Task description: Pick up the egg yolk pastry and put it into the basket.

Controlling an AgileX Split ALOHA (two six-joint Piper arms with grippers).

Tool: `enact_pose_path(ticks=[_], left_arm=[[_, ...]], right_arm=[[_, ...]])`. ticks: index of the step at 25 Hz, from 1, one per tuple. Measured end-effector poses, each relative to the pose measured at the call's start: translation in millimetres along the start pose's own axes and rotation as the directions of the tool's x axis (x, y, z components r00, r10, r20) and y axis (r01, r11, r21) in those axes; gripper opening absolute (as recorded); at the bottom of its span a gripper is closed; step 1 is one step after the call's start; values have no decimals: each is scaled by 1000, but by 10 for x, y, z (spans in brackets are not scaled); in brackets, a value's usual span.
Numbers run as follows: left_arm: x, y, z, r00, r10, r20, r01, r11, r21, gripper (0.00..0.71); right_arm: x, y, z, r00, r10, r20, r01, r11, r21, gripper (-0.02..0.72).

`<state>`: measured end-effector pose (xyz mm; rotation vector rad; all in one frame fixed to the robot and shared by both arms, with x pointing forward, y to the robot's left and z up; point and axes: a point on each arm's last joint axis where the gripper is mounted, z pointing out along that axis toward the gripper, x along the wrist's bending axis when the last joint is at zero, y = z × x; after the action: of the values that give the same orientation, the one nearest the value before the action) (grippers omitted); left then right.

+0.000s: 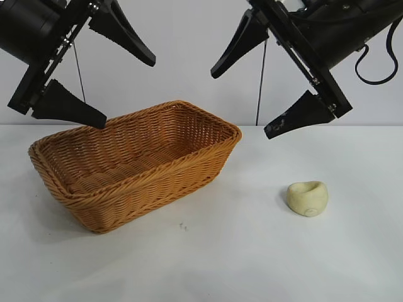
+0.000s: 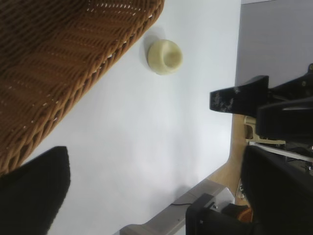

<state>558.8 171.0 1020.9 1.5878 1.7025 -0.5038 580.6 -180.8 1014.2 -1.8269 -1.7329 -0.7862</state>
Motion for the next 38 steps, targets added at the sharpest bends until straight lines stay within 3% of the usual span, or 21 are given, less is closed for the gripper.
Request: enact_pose_path(ticks=[9,10,12,15,18,21,26,38], left_arm=[[78,77,-129,999,-27,-28,26,999,-26,696],[132,98,-258,996,-48,-72,44,998,-52,696],[154,103,-332,993,-68,-98,61,996,-68,696],[212,76,-494,969,-113,-218,93,991,-99,696],[282,28,-556,921,-157,-356,125,986,-111,696],[319,4,-549,868,-211,-450,160,976,-148,696],[350,29,-461,848,-266,-459,196,961,-195,696],[749,163,-23,813,-329,-480,255,943,-213,696]], right_arm=[[1,0,0,1000,0,-1,0,1000,0,694],[2,0,0,1000,1,-2,-1,1000,0,694],[3,1,0,1000,1,-3,-1,1000,-1,694],[2,1,0,1000,1,-3,-1,1000,-1,694],[2,4,0,1000,2,-2,-2,1000,-4,694],[2,4,0,1000,2,-2,-2,1000,-4,694],[3,4,0,1000,2,-3,-2,1000,-4,694],[6,3,0,1000,4,-6,-5,1000,-4,694]])
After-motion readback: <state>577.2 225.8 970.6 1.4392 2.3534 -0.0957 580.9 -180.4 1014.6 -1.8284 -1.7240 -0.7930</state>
